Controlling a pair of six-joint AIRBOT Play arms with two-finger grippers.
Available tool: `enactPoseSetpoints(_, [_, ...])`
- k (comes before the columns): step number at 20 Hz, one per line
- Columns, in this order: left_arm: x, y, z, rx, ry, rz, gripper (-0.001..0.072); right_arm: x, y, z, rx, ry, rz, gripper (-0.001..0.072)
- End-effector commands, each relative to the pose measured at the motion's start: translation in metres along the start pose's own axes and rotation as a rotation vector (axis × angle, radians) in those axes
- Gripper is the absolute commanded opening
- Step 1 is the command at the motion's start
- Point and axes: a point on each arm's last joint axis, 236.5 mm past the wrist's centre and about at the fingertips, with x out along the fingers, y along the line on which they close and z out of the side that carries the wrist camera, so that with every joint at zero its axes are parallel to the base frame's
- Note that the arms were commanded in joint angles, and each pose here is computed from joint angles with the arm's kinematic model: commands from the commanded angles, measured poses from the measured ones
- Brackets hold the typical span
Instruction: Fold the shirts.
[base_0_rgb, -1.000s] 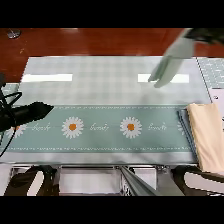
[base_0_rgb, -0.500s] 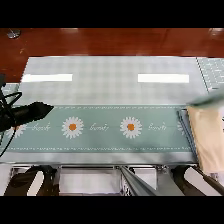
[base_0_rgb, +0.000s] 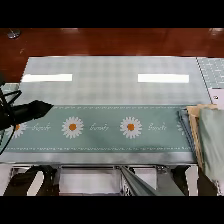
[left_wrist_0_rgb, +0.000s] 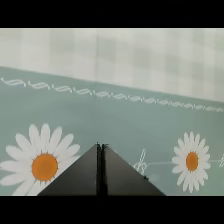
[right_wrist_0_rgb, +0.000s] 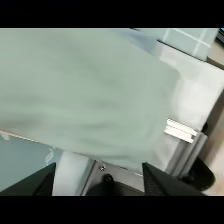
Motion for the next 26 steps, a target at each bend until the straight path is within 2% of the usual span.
enactPoseSetpoints(1, [0.0,-0.019,0.045,0.017,-0.063,-0.053,0.0019,-0.013,0.082,0.028,-0.111,-0.051,0.275,0.0588])
enactPoseSetpoints(2, [-0.002,-0.035,0.072,0.041,-0.088,-0.1,0.0019,-0.036,0.136,0.038,-0.187,-0.065,0.435,0.0435])
enactPoseSetpoints(4, [-0.005,-0.076,0.125,0.119,-0.122,-0.176,0.0018,-0.097,0.251,0.029,-0.41,-0.094,0.76,0.0023])
enactPoseSetpoints(5, [-0.004,-0.098,0.143,0.177,-0.117,-0.206,0.0018,-0.121,0.3,0.012,-0.554,-0.129,0.862,0.0031])
enactPoseSetpoints(6, [0.002,-0.119,0.153,0.24,-0.095,-0.227,0.0018,-0.132,0.339,-0.013,-0.701,-0.151,0.9,0.003])
enactPoseSetpoints(7, [0.014,-0.129,0.153,0.308,-0.062,-0.206,0.0018,-0.122,0.363,-0.036,-0.824,-0.164,0.865,0.003])
enactPoseSetpoints(9, [0.05,-0.103,0.132,0.351,0.034,-0.025,0.0018,-0.058,0.38,-0.074,-1.012,-0.141,0.623,0.003])
enactPoseSetpoints(11, [0.084,-0.043,0.101,0.36,0.137,0.205,0.002,0.011,0.373,-0.089,-1.098,-0.116,0.365,0.003])
enactPoseSetpoints(12, [0.095,-0.02,0.089,0.334,0.185,0.266,0.002,0.035,0.369,-0.097,-1.142,-0.094,0.294,0.003])
enactPoseSetpoints(14, [0.102,0.002,0.072,0.239,0.259,0.303,0.002,0.062,0.363,-0.111,-1.184,-0.043,0.234,0.003])
enactPoseSetpoints(26, [0.102,0.006,0.067,0.26,0.289,0.311,0.002,0.065,0.358,-0.117,-1.189,-0.006,0.22,0.0031])
